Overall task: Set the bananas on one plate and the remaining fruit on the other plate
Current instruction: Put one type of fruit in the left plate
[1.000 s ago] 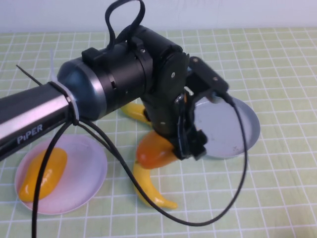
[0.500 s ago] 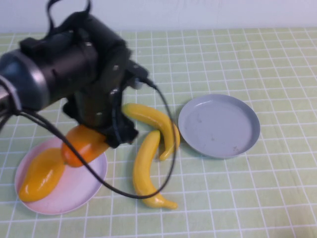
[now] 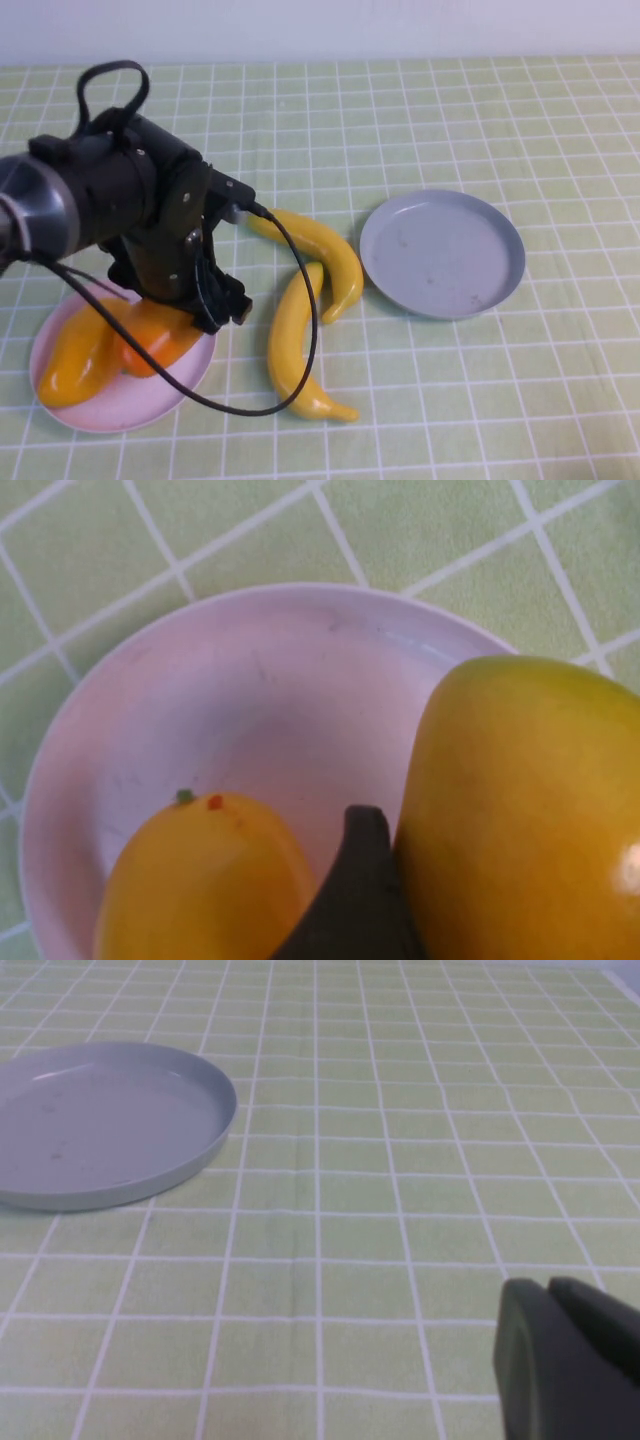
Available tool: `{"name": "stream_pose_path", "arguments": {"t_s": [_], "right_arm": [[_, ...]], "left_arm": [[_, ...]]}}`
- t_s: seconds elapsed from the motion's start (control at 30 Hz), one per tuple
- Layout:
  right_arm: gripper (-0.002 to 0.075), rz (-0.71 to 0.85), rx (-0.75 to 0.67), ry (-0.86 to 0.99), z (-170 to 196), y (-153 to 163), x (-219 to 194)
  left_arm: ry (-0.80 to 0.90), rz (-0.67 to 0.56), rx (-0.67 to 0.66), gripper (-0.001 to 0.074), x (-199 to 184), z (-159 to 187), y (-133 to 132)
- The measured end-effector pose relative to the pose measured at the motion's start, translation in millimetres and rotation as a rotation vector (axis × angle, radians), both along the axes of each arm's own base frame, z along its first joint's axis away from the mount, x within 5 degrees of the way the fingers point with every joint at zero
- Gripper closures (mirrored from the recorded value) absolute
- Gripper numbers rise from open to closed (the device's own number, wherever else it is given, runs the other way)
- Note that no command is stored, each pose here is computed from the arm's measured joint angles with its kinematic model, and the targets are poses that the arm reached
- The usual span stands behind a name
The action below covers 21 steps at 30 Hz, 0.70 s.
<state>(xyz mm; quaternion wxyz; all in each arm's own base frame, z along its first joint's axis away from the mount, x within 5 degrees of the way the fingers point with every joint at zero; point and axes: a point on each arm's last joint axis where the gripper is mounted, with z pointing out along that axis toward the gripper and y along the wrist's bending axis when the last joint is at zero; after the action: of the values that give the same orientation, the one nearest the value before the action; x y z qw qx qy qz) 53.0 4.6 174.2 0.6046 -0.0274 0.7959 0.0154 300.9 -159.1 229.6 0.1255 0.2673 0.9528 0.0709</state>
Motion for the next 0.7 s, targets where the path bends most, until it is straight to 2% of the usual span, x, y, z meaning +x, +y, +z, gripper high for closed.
{"name": "stream_pose_path", "arguments": {"t_s": [0.2,0.4,0.6,0.7], "right_arm": [[0.0743,0.000,0.000,0.000,0.0,0.0,0.0],[0.0743,0.000,0.000,0.000,0.0,0.0,0.0],[0.0743,0.000,0.000,0.000,0.0,0.0,0.0],[0.0743,0.000,0.000,0.000,0.0,0.0,0.0]], "left_arm": [[0.071,-0.006,0.056,0.0199,5.7,-26.8,-2.4],[0.080,-0.009,0.071,0.0197,6.5,-30.7,-2.1],[0.091,-0.003,0.115,0.0087,5.6,-30.2,2.0],[0.104,0.004,0.133,0.0069,4.3,-30.1,3.7]]}}
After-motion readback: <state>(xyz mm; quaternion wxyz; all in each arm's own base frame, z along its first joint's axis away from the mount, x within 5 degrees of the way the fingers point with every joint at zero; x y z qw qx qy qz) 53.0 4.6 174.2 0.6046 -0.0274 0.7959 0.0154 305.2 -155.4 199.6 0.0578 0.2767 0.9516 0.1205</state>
